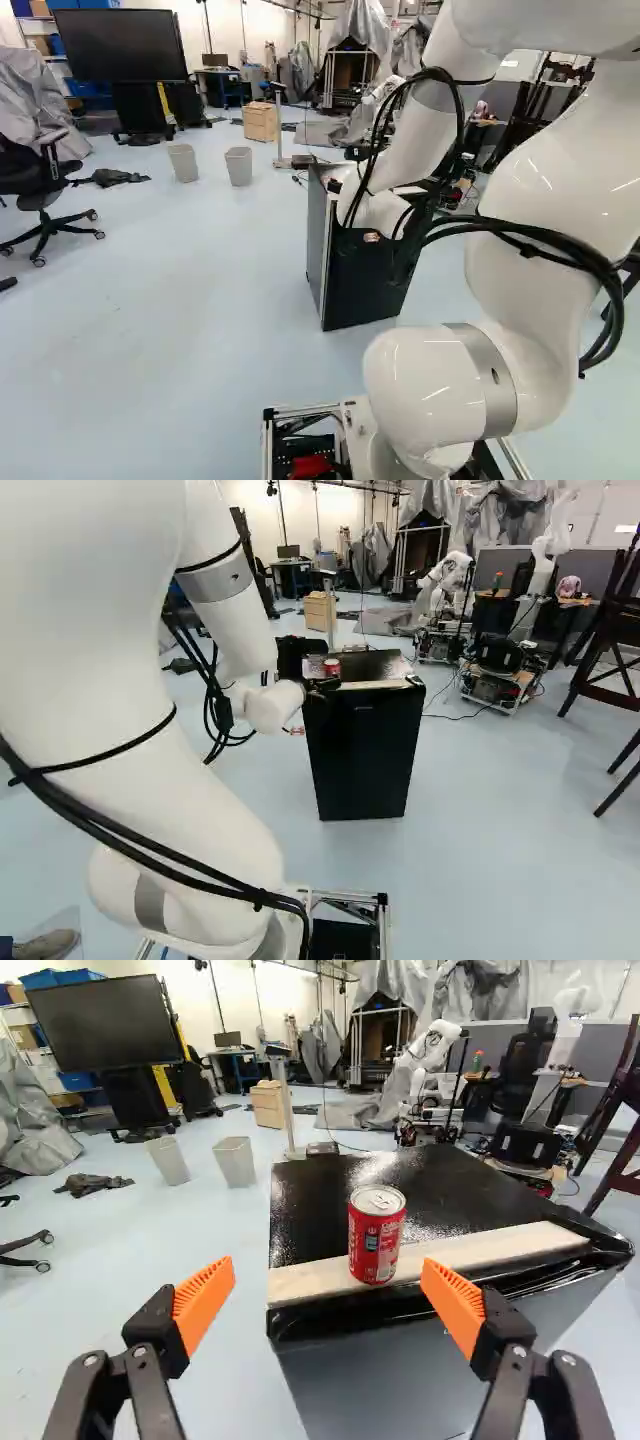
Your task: Grab a drink from the fridge
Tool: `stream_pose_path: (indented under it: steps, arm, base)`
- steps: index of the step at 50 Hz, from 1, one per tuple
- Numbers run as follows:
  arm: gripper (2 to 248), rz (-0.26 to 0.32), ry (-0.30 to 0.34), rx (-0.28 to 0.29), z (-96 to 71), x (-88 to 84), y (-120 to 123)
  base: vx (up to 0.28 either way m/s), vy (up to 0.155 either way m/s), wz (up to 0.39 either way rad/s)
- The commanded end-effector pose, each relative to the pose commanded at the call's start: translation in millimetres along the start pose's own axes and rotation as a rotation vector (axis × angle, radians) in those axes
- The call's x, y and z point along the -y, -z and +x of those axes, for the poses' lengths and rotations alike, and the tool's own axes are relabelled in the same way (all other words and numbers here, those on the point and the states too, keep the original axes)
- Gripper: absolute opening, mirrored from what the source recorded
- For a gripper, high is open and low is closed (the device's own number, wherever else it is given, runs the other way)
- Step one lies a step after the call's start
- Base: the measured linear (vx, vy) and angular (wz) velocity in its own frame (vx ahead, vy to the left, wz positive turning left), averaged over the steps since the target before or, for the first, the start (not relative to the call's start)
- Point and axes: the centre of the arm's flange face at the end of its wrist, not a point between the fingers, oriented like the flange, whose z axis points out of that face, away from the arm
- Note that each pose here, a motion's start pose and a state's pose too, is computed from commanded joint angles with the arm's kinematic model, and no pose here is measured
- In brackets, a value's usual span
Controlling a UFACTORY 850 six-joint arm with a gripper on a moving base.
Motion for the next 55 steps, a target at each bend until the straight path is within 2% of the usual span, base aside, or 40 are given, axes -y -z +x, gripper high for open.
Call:
stream_pose_path:
  steps: [24,40,55]
  arm:
    - [247,-0.032,-0.005,-0.01,3.8,-15.7,-19]
    - [247,-0.051,-0.01,0.012,-5.0,-24.9,-40]
    - [247,-0.063,-0.012,0.01,-4.2,-32.2,-58]
  base:
    - [0.0,0.0,0.0]
    - [0.0,0.0,0.0]
    - [0.0,0.0,0.0]
